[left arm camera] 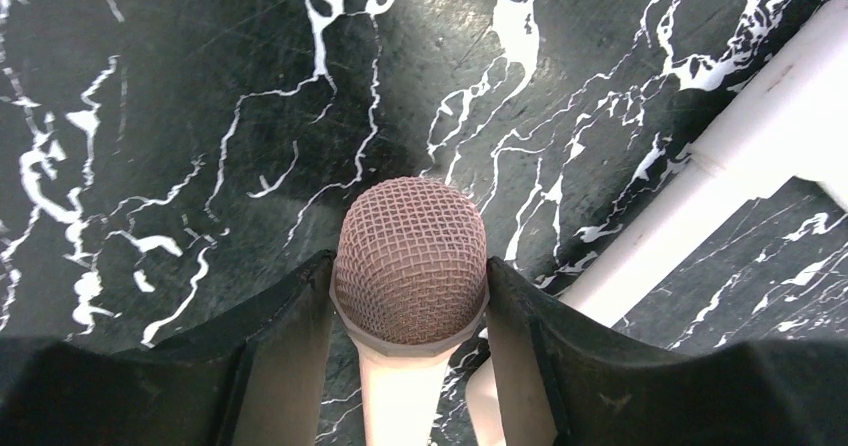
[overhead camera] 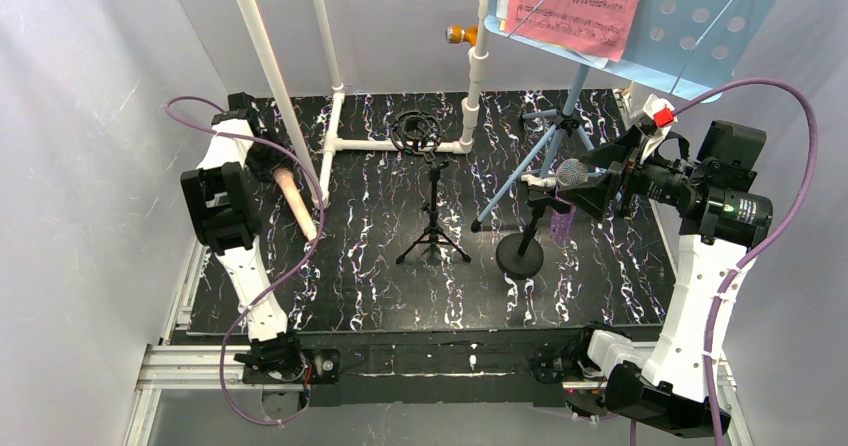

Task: Pack up the instrument practice props
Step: Place the microphone at the center of the board, then adjust the microphone stand at the center of the board.

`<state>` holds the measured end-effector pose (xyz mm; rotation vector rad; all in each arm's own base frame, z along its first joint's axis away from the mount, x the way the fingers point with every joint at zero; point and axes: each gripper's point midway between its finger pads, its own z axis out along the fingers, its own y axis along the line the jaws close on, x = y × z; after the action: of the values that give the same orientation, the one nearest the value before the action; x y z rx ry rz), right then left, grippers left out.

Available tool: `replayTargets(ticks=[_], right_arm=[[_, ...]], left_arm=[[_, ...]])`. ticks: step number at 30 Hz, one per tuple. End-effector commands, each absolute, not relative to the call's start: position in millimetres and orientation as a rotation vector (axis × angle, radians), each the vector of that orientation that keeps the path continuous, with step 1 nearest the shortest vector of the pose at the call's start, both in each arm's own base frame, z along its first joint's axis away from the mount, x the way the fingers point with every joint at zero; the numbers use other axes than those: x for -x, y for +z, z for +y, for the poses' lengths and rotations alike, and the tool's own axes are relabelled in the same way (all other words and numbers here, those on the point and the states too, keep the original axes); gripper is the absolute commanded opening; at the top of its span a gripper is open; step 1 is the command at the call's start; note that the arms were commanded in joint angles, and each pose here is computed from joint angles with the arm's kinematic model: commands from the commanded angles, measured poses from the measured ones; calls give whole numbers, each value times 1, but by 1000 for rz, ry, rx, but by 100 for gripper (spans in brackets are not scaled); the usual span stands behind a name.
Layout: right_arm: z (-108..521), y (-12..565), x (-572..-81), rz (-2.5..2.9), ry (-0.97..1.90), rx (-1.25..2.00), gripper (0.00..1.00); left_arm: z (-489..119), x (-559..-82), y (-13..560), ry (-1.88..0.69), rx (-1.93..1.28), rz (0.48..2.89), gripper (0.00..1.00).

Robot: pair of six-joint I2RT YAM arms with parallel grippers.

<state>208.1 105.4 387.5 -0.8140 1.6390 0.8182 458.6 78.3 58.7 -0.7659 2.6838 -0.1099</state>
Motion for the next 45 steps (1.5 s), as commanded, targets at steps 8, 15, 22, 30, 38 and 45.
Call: replayTargets(ticks=[8, 15, 22, 30, 38, 45], right_arm=[[106, 378, -201, 1709, 843, 785, 100], [106, 377, -199, 1709, 841, 785, 100], [107, 377, -196, 1704, 831, 791, 100], [108, 376, -192, 1699, 815, 797, 100], [109, 381, -189, 1688, 800, 807, 100], [108, 387, -192, 1682, 789, 811, 100]], left_arm=[[65, -469, 75, -247, 798, 2660, 63], [67, -463, 88, -279, 795, 2636, 74], [67, -445, 111, -328, 778, 2536, 80], [62, -403, 144, -462, 879, 2330, 98], [28, -337, 158, -808, 948, 2095, 98], [-19, -291, 193, -915, 664, 2059, 98]])
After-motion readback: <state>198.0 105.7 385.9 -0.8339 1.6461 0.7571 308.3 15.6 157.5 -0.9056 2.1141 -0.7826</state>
